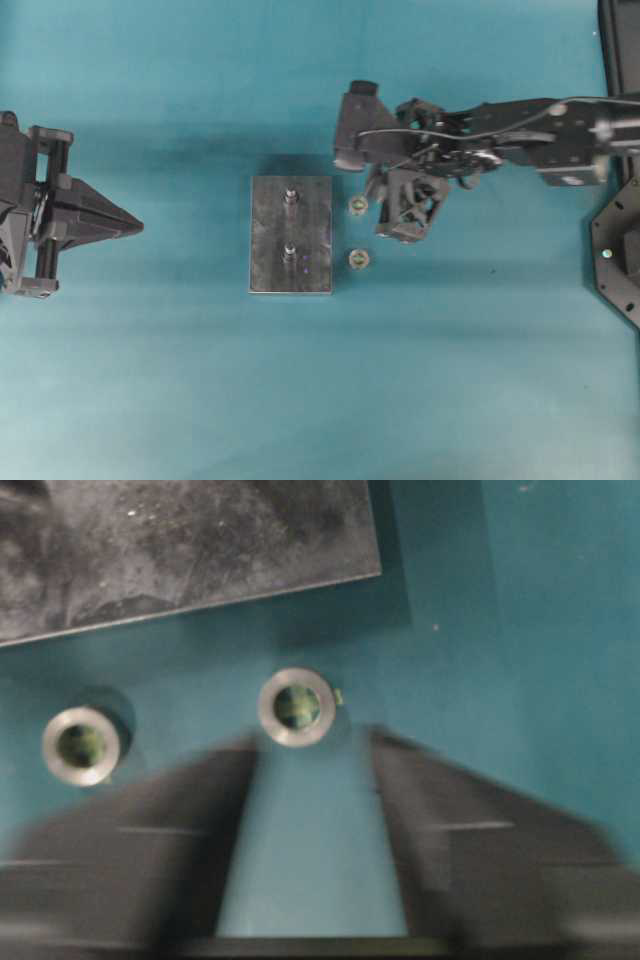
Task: Insert the washer onto the shaft.
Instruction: 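Grasp the upper metal washer with the right gripper and lift it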
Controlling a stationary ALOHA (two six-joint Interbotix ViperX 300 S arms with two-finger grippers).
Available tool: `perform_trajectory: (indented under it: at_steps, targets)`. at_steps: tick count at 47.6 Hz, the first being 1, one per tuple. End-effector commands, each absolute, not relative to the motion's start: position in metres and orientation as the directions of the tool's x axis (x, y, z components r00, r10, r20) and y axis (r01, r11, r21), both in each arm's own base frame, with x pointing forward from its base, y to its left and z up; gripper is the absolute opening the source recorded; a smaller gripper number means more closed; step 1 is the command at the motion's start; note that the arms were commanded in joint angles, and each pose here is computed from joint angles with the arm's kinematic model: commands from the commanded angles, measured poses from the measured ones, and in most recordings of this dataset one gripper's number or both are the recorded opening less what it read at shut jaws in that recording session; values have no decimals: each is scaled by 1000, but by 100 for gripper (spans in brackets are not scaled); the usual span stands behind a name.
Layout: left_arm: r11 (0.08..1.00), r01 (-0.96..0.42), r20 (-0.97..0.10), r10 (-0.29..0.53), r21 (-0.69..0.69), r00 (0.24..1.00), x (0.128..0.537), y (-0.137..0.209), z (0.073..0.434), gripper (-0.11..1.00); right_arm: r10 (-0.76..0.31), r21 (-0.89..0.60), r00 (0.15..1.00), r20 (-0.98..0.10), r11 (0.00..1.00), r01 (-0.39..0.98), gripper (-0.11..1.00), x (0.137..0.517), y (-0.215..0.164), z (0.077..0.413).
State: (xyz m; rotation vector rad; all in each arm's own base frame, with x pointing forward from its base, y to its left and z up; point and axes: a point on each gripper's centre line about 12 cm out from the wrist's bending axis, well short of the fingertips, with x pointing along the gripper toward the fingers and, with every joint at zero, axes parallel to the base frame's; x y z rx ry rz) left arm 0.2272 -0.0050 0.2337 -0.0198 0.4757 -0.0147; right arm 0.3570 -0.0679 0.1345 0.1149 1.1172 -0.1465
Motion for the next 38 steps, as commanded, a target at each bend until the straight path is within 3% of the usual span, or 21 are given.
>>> perform_trajectory:
  at_steps: [1,3,5,12,38]
  targets:
    - [1000,10,-432,-17,-20,902,231,-5,243,0,-62,9,455,-889,988,154,73,366,-67,141]
    - [1000,10,-432,-17,-20,902,231,-5,243,0,-61,7,453,-889,989,146,83,368,-67,139]
    - [1000,10,-432,-17,-20,902,231,-5,243,0,-58,5,451,-891,990,139,87,369,-65,137]
    - [1000,10,-430,-17,-20,903,231,-5,244,0,-54,5,436,-898,991,133,80,372,-64,130]
    - [1000,10,-437,-17,-20,899,230,-5,241,0,-48,4,389,-920,991,132,75,381,-67,107]
